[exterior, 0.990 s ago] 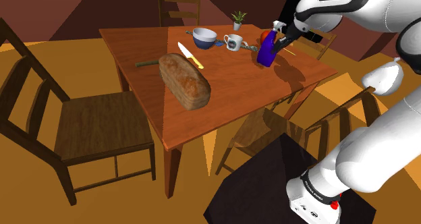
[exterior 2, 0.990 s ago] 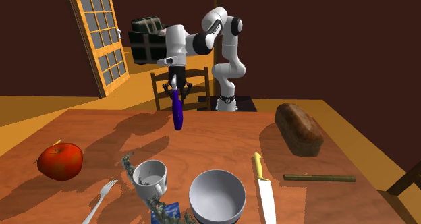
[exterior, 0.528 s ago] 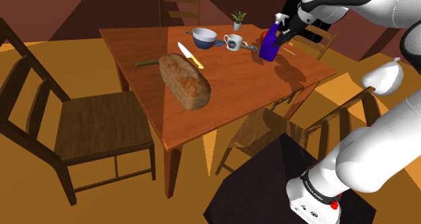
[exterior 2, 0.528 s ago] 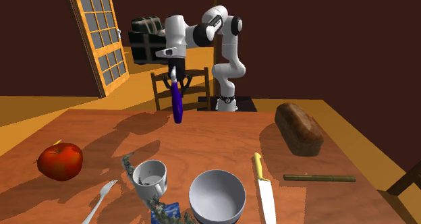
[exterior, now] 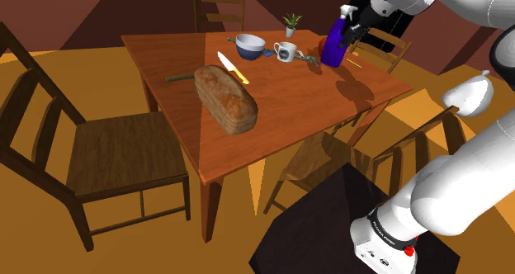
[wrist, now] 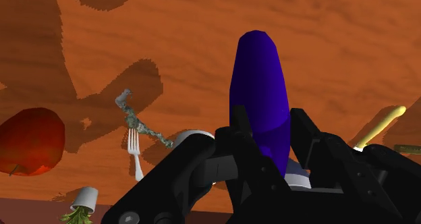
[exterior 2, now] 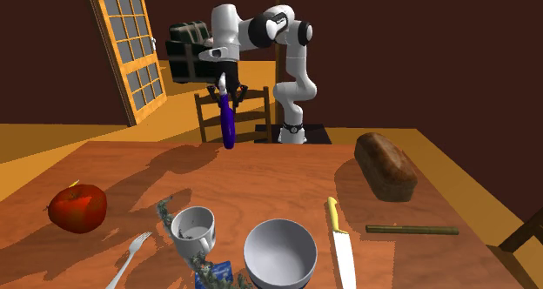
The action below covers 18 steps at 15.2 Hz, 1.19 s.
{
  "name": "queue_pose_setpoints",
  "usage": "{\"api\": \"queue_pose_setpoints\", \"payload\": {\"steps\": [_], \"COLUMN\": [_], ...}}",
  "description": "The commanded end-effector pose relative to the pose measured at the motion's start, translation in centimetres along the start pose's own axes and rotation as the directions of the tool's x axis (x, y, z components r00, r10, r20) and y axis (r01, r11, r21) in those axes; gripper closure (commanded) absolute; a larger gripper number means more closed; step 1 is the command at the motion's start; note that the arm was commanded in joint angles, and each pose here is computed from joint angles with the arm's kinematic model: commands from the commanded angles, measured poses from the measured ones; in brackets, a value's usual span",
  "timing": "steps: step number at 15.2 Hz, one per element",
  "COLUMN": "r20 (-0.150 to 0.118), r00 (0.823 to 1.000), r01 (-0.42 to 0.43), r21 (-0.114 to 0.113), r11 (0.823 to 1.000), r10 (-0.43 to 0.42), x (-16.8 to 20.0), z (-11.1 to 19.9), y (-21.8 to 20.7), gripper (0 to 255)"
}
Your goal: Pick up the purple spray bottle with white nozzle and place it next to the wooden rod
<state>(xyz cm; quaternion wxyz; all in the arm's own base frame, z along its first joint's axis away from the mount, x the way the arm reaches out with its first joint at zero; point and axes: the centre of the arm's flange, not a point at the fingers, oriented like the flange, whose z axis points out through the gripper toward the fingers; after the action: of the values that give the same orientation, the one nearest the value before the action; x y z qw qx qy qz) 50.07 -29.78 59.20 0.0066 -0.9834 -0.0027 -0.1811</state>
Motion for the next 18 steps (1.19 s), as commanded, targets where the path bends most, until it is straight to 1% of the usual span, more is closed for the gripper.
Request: {"api": "queue_pose_setpoints", "payload": {"steps": [1,18], "r20": [0.000,0.000], "r00": [1.000,1.000], "r01": [0.000,0.000], "r21": [0.000,0.000], "r11": [1.000,1.000], "r10": [0.000,0.000], "x": [0.3,3.5], "z": [-0.9,-9.3], "y": [0.1,0.0], "gripper": [255,255]}}
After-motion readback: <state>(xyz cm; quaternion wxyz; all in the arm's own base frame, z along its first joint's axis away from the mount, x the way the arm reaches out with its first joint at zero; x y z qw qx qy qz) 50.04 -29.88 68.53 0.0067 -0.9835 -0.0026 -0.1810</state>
